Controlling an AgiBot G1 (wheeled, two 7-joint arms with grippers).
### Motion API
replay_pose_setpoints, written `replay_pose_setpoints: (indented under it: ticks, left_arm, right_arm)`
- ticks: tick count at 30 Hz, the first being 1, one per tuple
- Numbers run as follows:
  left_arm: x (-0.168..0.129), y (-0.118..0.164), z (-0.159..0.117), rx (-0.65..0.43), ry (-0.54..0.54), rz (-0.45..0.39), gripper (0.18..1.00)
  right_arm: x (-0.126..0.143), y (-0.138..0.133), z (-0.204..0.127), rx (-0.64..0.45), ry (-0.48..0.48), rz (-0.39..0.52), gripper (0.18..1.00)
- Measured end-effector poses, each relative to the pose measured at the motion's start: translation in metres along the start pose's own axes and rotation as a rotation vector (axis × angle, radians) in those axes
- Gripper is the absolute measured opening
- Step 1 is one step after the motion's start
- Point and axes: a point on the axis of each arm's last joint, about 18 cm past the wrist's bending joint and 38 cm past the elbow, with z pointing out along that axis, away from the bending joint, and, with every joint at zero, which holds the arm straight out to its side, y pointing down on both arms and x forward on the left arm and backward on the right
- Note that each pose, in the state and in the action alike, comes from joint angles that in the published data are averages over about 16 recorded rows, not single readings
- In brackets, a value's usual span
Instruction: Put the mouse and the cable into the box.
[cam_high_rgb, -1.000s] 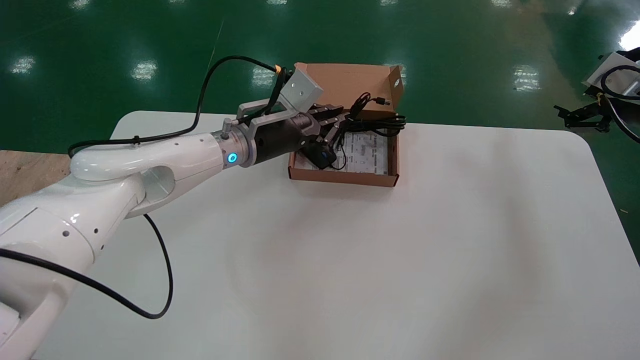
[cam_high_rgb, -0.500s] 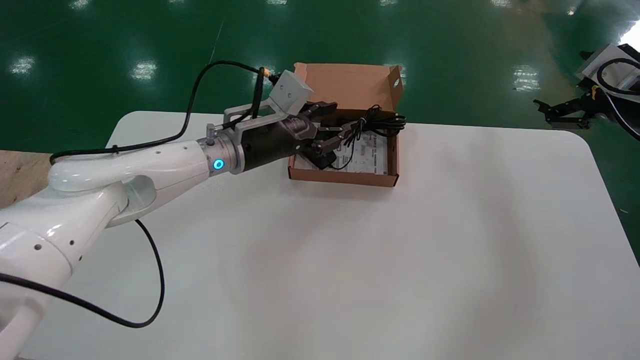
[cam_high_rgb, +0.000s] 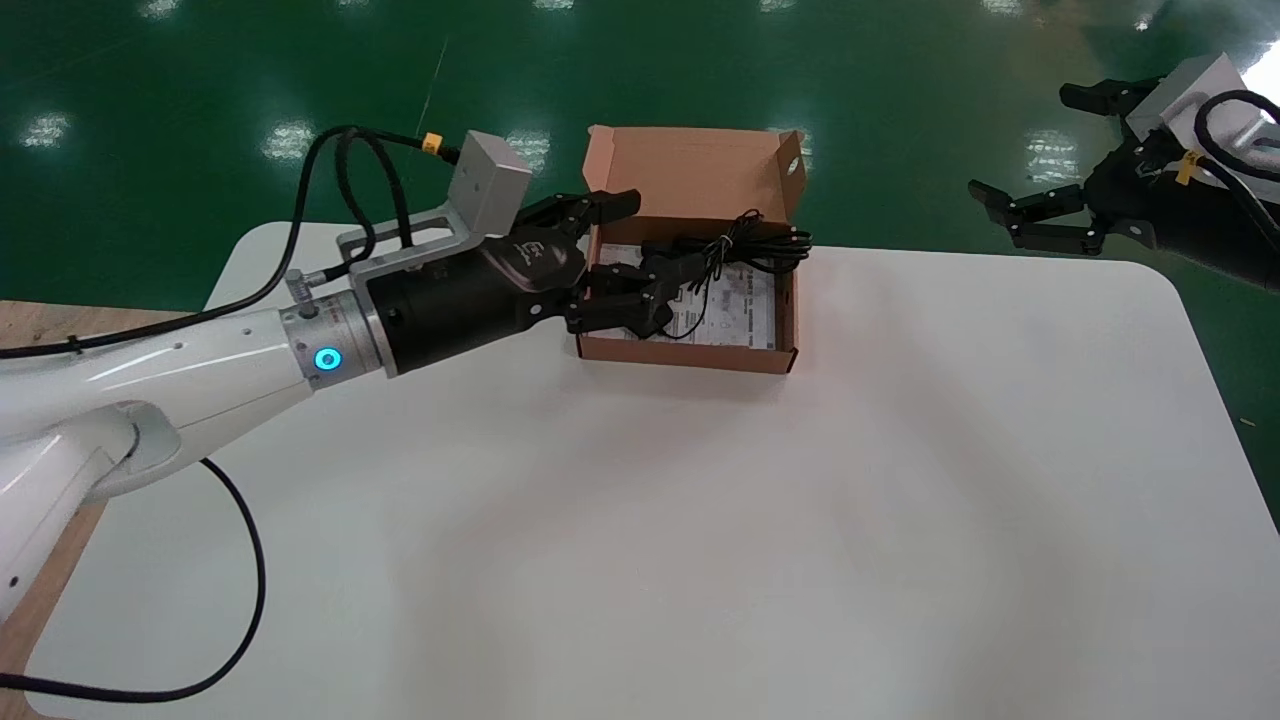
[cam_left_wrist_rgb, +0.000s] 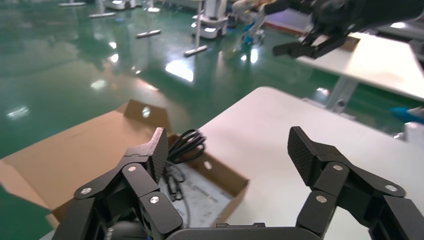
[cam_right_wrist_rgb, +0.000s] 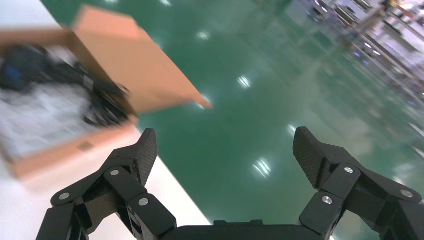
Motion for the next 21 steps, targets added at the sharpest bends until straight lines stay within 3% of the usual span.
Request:
replay_pose_setpoints:
  ticks: [13,21]
  left_arm:
    - [0.023,-0.027,-0.066,0.076,0.121,-0.014,0.971]
    - [0.043,-0.044,-0.108,0.084,0.202,0.006,0.997]
  right_arm:
    - [-0.048,-0.045,-0.023,0.201,-0.206,0.151,1.000]
    - [-0.084,-0.073,-0.045,0.293,-0.371,0.232,1.000]
